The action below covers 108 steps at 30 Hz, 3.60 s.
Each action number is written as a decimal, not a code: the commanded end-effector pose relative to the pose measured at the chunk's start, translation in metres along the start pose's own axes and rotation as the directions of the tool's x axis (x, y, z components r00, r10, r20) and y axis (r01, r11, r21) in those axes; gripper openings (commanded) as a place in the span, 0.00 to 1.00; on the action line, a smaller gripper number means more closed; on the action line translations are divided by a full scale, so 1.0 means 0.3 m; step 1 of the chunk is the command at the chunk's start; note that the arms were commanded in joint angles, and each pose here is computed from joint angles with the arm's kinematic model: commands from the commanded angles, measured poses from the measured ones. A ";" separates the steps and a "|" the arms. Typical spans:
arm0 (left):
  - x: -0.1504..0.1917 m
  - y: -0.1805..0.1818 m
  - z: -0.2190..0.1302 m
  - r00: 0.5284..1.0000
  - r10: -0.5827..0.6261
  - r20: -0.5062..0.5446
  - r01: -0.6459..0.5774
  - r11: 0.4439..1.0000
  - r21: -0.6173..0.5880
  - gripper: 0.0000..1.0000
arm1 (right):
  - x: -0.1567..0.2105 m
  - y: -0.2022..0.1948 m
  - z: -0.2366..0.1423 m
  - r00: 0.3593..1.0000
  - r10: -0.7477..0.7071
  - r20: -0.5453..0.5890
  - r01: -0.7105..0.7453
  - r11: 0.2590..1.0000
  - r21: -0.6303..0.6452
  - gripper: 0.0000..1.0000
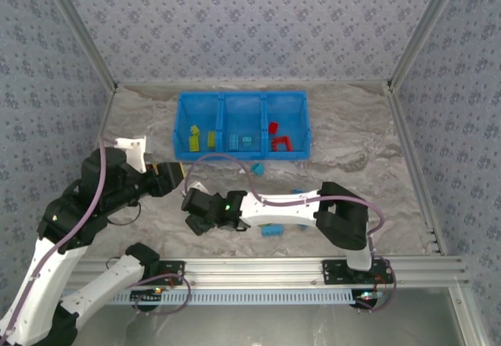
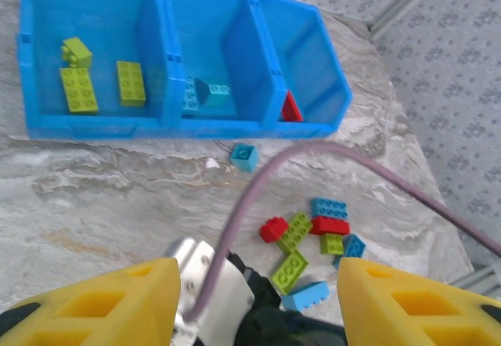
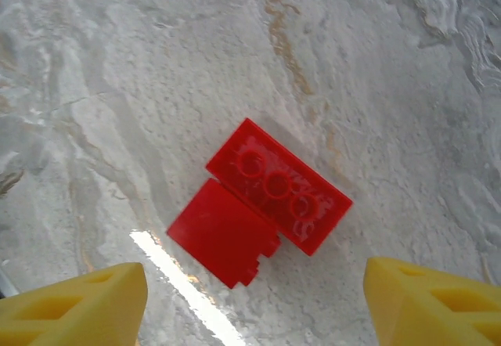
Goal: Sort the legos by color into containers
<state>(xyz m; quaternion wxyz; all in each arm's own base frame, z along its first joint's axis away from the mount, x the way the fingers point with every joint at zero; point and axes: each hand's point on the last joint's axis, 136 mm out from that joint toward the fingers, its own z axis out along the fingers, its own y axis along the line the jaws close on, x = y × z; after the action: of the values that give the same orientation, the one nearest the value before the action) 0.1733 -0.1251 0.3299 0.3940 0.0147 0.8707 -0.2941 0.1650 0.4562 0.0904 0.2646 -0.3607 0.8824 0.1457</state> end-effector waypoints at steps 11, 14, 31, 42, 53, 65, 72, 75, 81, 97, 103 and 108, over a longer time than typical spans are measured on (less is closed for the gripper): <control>0.018 -0.042 -0.026 1.000 -0.004 -0.016 0.005 0.997 0.076 0.56 | 0.012 -0.044 0.123 0.807 0.563 -0.178 -0.535 0.825 0.184 0.86; 0.020 -0.043 -0.038 1.000 -0.002 -0.010 0.003 0.997 0.082 0.56 | 0.048 -0.061 0.173 0.759 0.616 -0.209 -0.571 0.785 0.239 0.87; 0.134 0.068 -0.127 0.996 -0.061 -0.067 0.058 0.997 -0.041 0.55 | 0.082 -0.118 0.273 0.764 0.622 -0.174 -0.553 0.769 0.322 0.79; 0.313 0.099 -0.223 0.950 -0.177 -0.258 0.162 0.984 -0.078 0.56 | 0.056 -0.148 0.244 0.791 0.597 -0.135 -0.525 0.775 0.351 0.63; 0.216 0.078 -0.196 0.974 -0.164 -0.155 0.157 0.986 -0.060 0.56 | -0.045 -0.244 0.058 0.843 0.536 0.041 -0.513 0.780 0.359 0.53; -0.089 -0.151 0.116 0.995 -0.070 -0.076 0.073 0.997 0.032 0.53 | -0.140 -0.659 -0.393 0.847 0.456 0.274 -0.532 0.716 0.453 0.50; -0.099 -0.419 0.364 0.978 0.195 -0.067 -0.196 0.981 -0.005 0.53 | -0.115 -0.975 -0.440 0.852 0.459 0.251 -0.519 0.678 0.522 0.50; -0.094 -0.499 0.430 0.971 0.233 -0.047 -0.233 0.972 0.002 0.53 | -0.114 -1.093 -0.399 0.872 0.446 0.201 -0.478 0.685 0.550 0.50; -0.077 -0.556 0.513 0.970 0.237 -0.057 -0.235 0.972 0.027 0.53 | -0.133 -1.263 -0.268 0.880 0.461 0.113 -0.443 0.711 0.546 0.48; -0.055 -0.530 0.524 0.967 0.247 -0.064 -0.246 0.969 0.013 0.53 | -0.225 -1.448 -0.076 0.856 0.505 0.108 -0.479 0.697 0.534 0.48; -0.052 -0.523 0.523 0.964 0.257 -0.062 -0.257 0.966 0.007 0.53 | -0.281 -1.498 -0.026 0.817 0.550 0.176 -0.566 0.702 0.433 0.48; -0.070 -0.522 0.515 0.955 0.296 -0.006 -0.296 0.954 -0.056 0.53 | -0.307 -1.508 0.020 0.801 0.573 0.173 -0.591 0.713 0.377 0.50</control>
<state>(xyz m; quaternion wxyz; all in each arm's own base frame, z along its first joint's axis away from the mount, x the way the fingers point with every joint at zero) 0.2505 -0.3361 0.3246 0.3935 0.1362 0.8823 -0.2194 0.5345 0.1839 0.1061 0.2909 -0.0042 0.9567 0.0046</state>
